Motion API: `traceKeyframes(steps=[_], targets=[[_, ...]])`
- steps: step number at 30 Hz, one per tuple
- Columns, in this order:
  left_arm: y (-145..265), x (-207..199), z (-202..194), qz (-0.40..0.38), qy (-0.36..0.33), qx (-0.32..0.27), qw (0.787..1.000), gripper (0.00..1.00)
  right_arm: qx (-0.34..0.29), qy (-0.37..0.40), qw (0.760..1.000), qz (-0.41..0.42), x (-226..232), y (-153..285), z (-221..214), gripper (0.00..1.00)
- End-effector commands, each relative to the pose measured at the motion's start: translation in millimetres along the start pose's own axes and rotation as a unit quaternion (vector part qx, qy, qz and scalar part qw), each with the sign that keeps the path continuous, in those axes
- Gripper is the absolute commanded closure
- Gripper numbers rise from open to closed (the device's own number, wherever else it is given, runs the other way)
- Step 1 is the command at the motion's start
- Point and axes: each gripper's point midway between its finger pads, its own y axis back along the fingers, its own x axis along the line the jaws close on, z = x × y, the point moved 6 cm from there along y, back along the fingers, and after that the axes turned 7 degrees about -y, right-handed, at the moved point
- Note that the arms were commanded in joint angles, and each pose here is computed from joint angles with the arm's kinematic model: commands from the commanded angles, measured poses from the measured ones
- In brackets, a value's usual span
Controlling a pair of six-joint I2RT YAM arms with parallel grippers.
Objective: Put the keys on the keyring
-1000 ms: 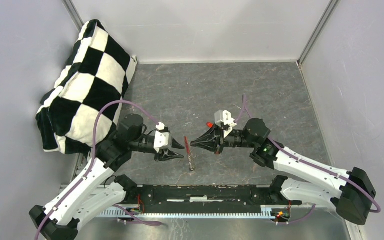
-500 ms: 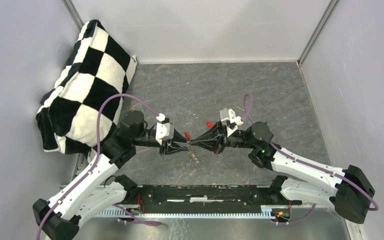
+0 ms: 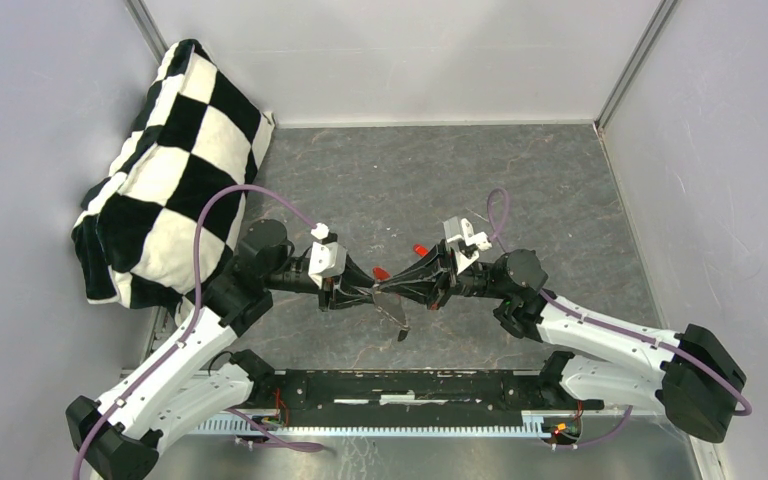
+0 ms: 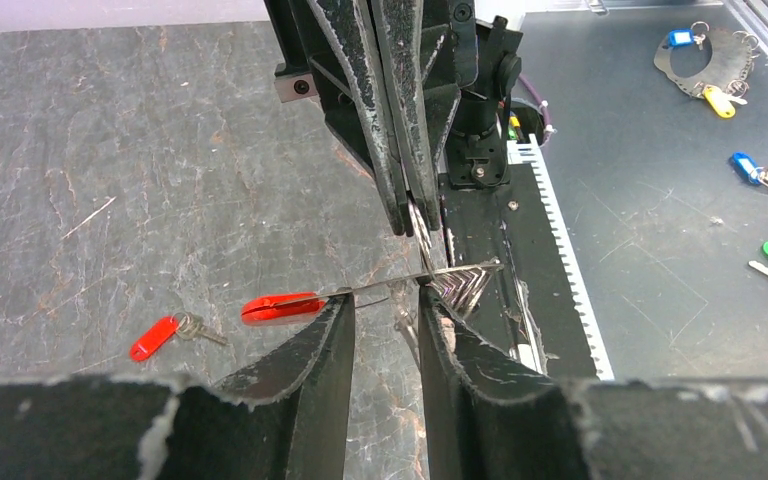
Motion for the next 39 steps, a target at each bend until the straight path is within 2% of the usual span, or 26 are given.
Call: traceKeyframes(steps=[1, 11, 22, 25, 27, 31, 36, 39], targets=[[3, 1, 25, -0.003, -0.044, -0.025, 0.999, 0.65, 0.0, 0.006, 1.0, -0.013, -3, -1, 0, 0.99], [9, -6, 19, -0.002, -0.041, -0.002, 0.999, 0.52, 0.058, 0.063, 0.994, -0.073, -14, 4, 9, 0.99], [6, 1, 12, 0.036, 0.012, 0.009, 0.999, 0.38, 0.158, 0.079, 0.976, -0.13, -28, 2, 20, 0.99], [7, 4, 8, 0.054, 0.024, 0.015, 0.998, 0.29, 0.177, 0.077, 0.971, -0.14, -30, 1, 22, 0.99], [7, 5, 9, 0.061, 0.029, 0.013, 0.998, 0.28, 0.188, 0.071, 0.969, -0.143, -31, 2, 21, 0.99], [5, 5, 8, 0.06, 0.039, 0.006, 0.997, 0.28, 0.183, 0.067, 0.971, -0.135, -29, 1, 19, 0.99], [3, 7, 0, 0.063, 0.043, 0.015, 0.997, 0.28, 0.141, 0.054, 0.984, -0.094, -20, -7, 22, 0.99], [3, 5, -2, 0.056, 0.043, 0.019, 0.997, 0.32, 0.112, 0.052, 0.989, -0.084, -15, -4, 20, 0.99]])
